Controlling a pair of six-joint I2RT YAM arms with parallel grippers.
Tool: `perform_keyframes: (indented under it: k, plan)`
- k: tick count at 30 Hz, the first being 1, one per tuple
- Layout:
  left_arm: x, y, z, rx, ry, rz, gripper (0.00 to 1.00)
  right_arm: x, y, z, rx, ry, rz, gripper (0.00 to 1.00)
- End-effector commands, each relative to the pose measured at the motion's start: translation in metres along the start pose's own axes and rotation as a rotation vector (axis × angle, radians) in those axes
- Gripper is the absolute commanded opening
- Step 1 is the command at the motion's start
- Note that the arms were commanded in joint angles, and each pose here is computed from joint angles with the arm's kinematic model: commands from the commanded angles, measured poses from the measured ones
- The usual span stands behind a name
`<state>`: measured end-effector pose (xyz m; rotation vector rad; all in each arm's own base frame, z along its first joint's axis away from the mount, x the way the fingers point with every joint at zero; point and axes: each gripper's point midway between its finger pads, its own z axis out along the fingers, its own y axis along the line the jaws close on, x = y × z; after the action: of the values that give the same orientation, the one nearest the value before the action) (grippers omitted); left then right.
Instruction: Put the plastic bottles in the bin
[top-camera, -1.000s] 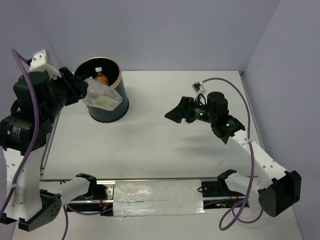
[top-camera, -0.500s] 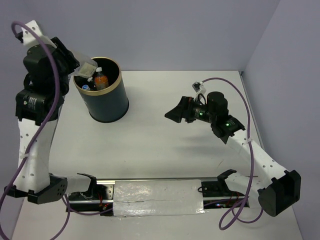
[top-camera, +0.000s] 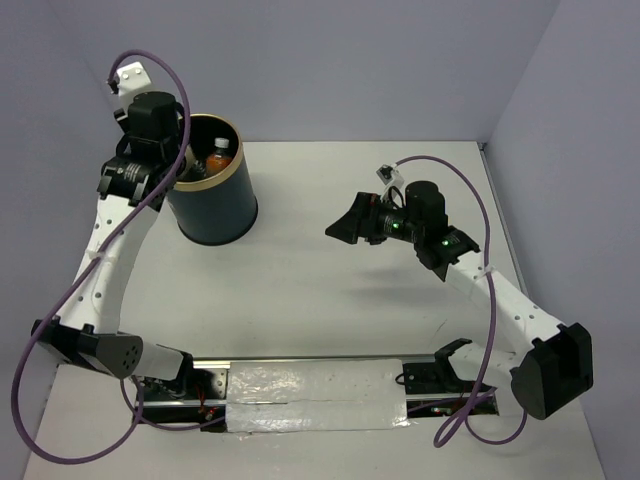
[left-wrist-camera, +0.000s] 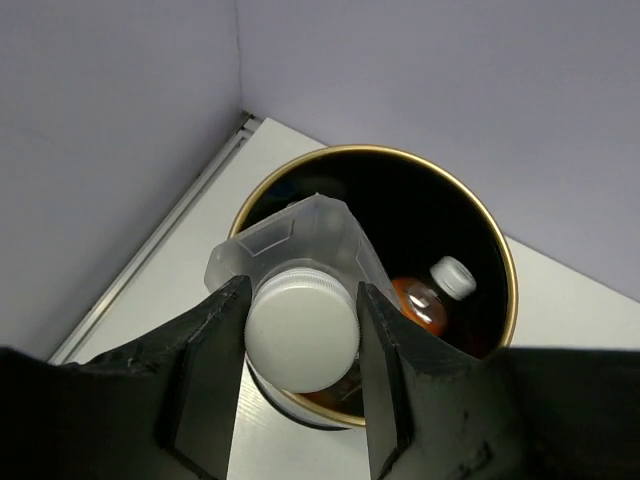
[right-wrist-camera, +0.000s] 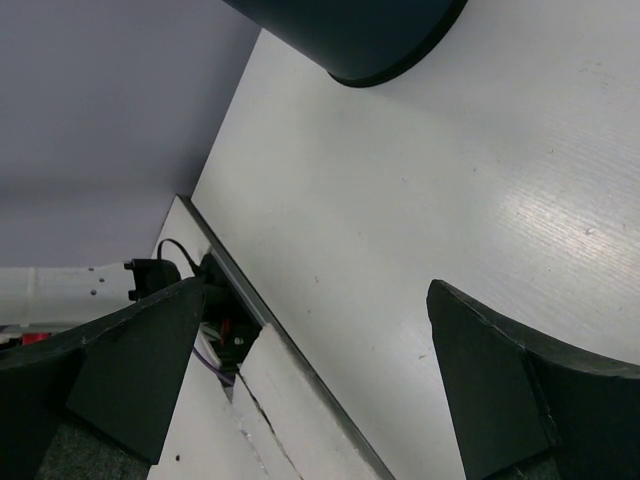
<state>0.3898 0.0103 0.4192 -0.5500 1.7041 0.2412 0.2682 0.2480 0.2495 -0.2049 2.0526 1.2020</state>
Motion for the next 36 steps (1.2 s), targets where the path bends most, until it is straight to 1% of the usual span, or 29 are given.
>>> perform_keyframes:
  k: [1,3,4,6,11,13,14,15,16,17,18,20,22,24,27,29,30,32,33,35,36]
  plan:
    - [0.004,-0.016,0.016,0.019,-0.008,-0.042,0.0,-0.009,0.007,0.0,-0.026,-0.025,-0.032,1.0]
    - [0.003,-0.02,0.02,0.019,0.001,-0.035,0.0,-0.009,0.006,-0.001,-0.021,-0.028,-0.03,1.0]
    - [0.009,-0.024,0.028,0.01,0.021,-0.017,0.0,-0.008,0.006,-0.002,-0.022,-0.029,-0.03,1.0]
    - [0.006,-0.025,0.028,0.0,0.039,0.0,0.0,-0.008,0.007,-0.003,-0.025,-0.031,-0.026,1.0]
    - [0.02,-0.036,0.039,0.017,0.094,0.052,0.0,-0.007,0.01,-0.007,-0.029,-0.042,-0.023,1.0]
    - [0.027,-0.038,0.043,0.02,0.11,0.062,0.08,-0.008,0.01,-0.008,-0.028,-0.045,-0.025,1.0]
    - [0.039,-0.039,0.046,0.018,0.13,0.081,0.15,-0.008,0.009,-0.008,-0.023,-0.044,-0.021,1.0]
    - [0.04,-0.041,0.049,0.025,0.121,0.086,0.41,-0.008,0.009,-0.009,-0.022,-0.047,-0.021,1.0]
    - [0.044,-0.041,0.051,0.027,0.122,0.097,0.55,-0.007,0.009,-0.009,-0.02,-0.047,-0.019,1.0]
    - [0.053,-0.042,0.054,0.031,0.138,0.114,0.67,-0.008,0.009,-0.01,-0.02,-0.052,-0.018,1.0]
    - [0.056,-0.043,0.055,0.036,0.146,0.123,0.87,-0.008,0.011,-0.01,-0.023,-0.051,-0.019,1.0]
    - [0.055,-0.048,0.054,0.06,0.156,0.124,0.99,-0.009,0.01,-0.011,-0.02,-0.055,-0.017,1.0]
    - [0.055,-0.056,0.052,0.099,0.168,0.122,0.99,-0.007,0.008,-0.011,-0.011,-0.05,-0.016,1.0]
    - [0.045,-0.071,0.044,0.156,0.153,0.123,0.99,-0.008,0.005,-0.013,0.015,-0.054,-0.021,1.0]
    - [0.04,-0.082,0.034,0.166,0.131,0.164,0.99,-0.014,0.004,-0.017,0.042,-0.082,-0.032,1.0]
    - [0.026,-0.087,0.024,0.182,0.107,0.159,1.0,-0.014,0.004,-0.018,0.05,-0.084,-0.036,1.0]
    - [0.022,-0.093,0.017,0.217,0.113,0.14,0.99,-0.016,0.003,-0.019,0.056,-0.087,-0.039,1.0]
    - [0.001,-0.092,0.002,0.252,0.093,0.078,0.99,-0.016,0.0,-0.02,0.079,-0.084,-0.04,1.0]
    - [-0.016,-0.087,-0.013,0.28,0.062,0.043,0.99,-0.019,-0.001,-0.021,0.097,-0.095,-0.044,1.0]
    - [-0.034,-0.086,-0.031,0.338,0.025,0.001,0.99,-0.019,-0.006,-0.024,0.134,-0.085,-0.054,1.0]
    - [-0.052,-0.077,-0.049,0.363,-0.014,-0.029,0.99,-0.026,-0.004,-0.028,0.147,-0.101,-0.074,1.0]
